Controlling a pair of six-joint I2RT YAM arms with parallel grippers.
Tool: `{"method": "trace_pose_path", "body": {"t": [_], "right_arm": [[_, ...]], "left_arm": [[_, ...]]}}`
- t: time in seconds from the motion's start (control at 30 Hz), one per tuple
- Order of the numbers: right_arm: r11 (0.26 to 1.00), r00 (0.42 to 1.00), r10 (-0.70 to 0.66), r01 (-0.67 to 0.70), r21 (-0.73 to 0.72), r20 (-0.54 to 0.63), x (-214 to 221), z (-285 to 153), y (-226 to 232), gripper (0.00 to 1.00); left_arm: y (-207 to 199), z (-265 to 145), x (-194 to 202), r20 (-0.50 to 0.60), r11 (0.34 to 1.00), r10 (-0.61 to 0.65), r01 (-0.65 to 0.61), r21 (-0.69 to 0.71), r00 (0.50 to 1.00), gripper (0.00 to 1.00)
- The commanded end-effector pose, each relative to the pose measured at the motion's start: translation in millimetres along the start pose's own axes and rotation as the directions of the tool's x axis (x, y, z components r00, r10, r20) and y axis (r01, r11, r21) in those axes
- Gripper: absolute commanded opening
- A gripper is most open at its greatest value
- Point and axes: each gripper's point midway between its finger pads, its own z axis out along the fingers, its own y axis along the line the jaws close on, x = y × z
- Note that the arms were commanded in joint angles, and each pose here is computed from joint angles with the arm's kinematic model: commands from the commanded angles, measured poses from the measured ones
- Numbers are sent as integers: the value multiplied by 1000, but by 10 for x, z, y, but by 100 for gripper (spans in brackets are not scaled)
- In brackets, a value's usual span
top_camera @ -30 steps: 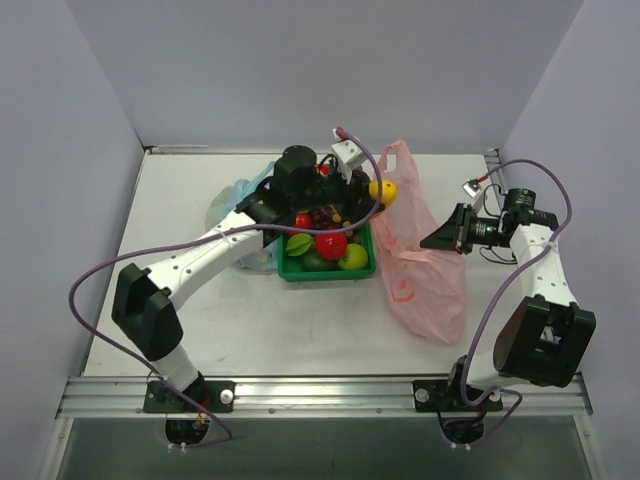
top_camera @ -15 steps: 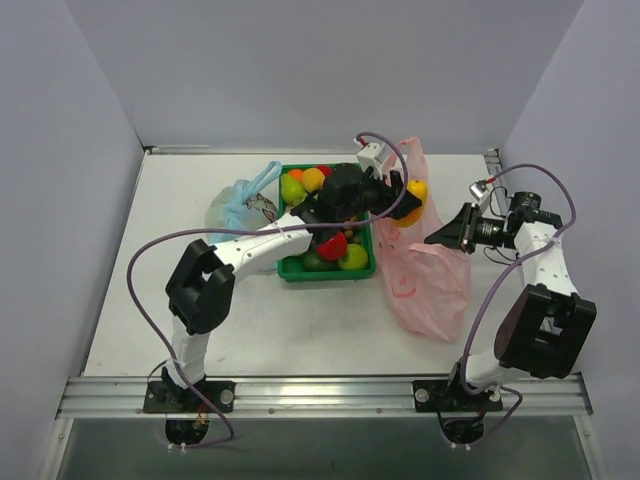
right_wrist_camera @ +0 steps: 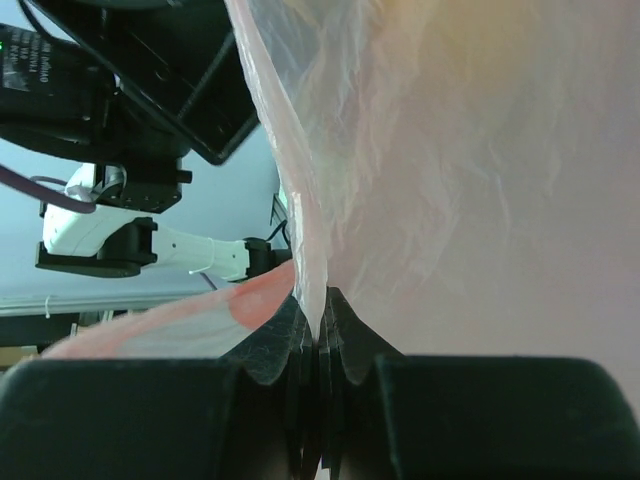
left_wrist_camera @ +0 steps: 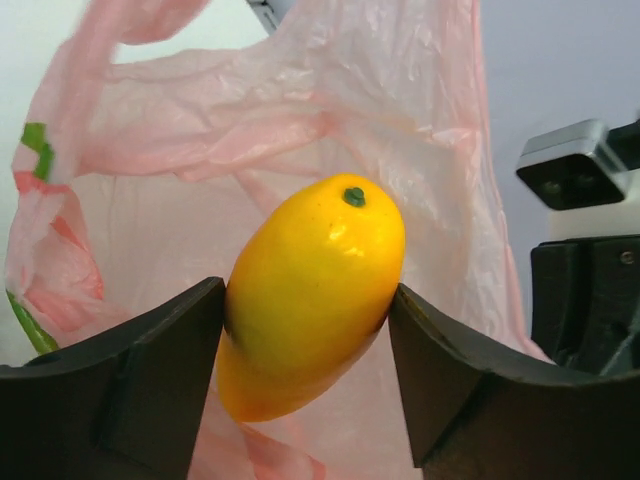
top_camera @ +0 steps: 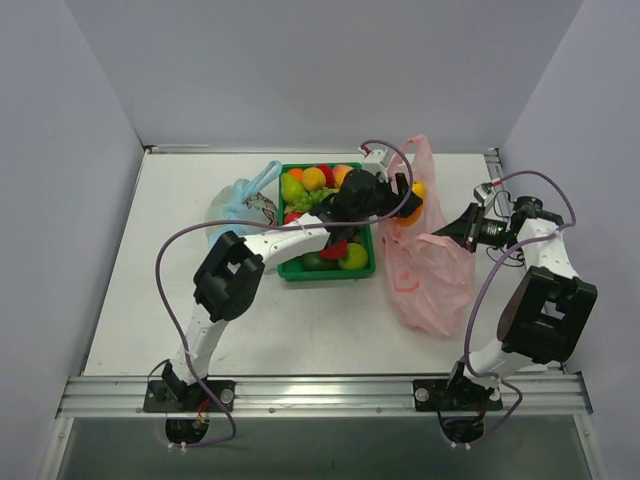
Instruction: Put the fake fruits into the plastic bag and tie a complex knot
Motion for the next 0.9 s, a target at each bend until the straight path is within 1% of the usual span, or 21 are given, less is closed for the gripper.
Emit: {"method": "trace_pose_path", "body": {"t": [0.0, 0.07, 0.1, 0.13, 0.17, 0.27, 0.3, 0.33, 0.37, 0.4, 0.47, 0.5, 0.53, 0.57, 0.6, 0.63, 0.67, 0.7, 0.77, 0.8, 0.87], "right_arm": [[999, 1000, 18, -17, -49, 3, 16, -16, 66, 0], [999, 1000, 17, -17, -38, 6, 12, -32, 46, 0], [1000, 1000, 2, -2, -19, 8, 9, -47, 22, 0], [1000, 1000, -6, 6, -12, 9, 14, -55, 23, 0], [1000, 1000, -11, 11, -5, 10, 5, -64, 12, 0], [1000, 1000, -25, 25, 1, 7, 2, -79, -2, 0], [999, 999, -40, 40, 6, 5, -13, -88, 12, 0], [999, 999, -50, 50, 7, -3, 7, -91, 5, 0], [998, 998, -55, 55, 15, -8, 10, -95, -6, 0], [997, 998, -69, 69, 20, -11, -1, -101, -8, 0], [996, 997, -79, 80, 27, -24, 15, -106, -30, 0], [996, 996, -83, 83, 27, -29, 17, -108, -35, 0], [998, 997, -64, 65, 25, -38, 25, -110, -33, 0], [995, 995, -92, 93, 28, -46, 34, -114, -53, 0], [995, 995, -90, 91, 27, -52, 37, -116, -59, 0], [997, 995, -74, 76, 25, -60, 49, -118, -59, 0], [996, 994, -88, 89, 22, -64, 51, -120, -59, 0], [996, 994, -87, 89, 20, -68, 51, -121, -63, 0], [997, 995, -71, 73, 18, -76, 63, -125, -57, 0], [997, 994, -76, 78, 18, -82, 78, -129, -53, 0], [996, 993, -82, 84, 20, -89, 81, -137, -48, 0]], "left_arm": [[-207, -27, -119, 24, 997, 19, -21, 79, 1000, 82], [-296, -110, -89, -10, 988, 60, -58, 143, 998, 97], [-356, -186, -201, 4, 980, 103, -102, 171, 995, 97], [-383, -237, -239, 4, 973, 126, -124, 192, 992, 97], [-450, -313, -233, -14, 959, 153, -145, 244, 988, 97], [-566, -545, -530, 39, 910, 249, -248, 333, 968, 98], [-673, -693, -562, 55, 863, 312, -307, 400, 949, 98], [-653, -773, -650, 76, 835, 349, -347, 427, 934, 97], [-712, -891, -741, 128, 779, 427, -436, 450, 895, 97], [-690, -974, -658, 125, 739, 468, -464, 489, 875, 97], [-616, -1105, -628, 141, 667, 550, -535, 519, 823, 97], [-608, -1164, -614, 197, 556, 656, -643, 526, 729, 98], [-600, -1211, -542, 211, 486, 705, -677, 552, 678, 97], [-512, -1285, -324, 151, 454, 745, -659, 600, 650, 97], [-418, -1292, -219, 215, 297, 831, -736, 608, 513, 97], [-313, -1319, -85, 203, 264, 855, -737, 622, 477, 97], [-229, -1356, 52, 195, 235, 870, -730, 642, 452, 97], [-182, -1367, 95, 270, 113, 897, -772, 626, 350, 98], [-67, -1389, 303, 298, 47, 909, -782, 622, 291, 98], [-91, -1378, 351, 339, -13, 908, -795, 607, 244, 97], [-63, -1313, 431, 362, -44, 908, -809, 586, 212, 97]]}}
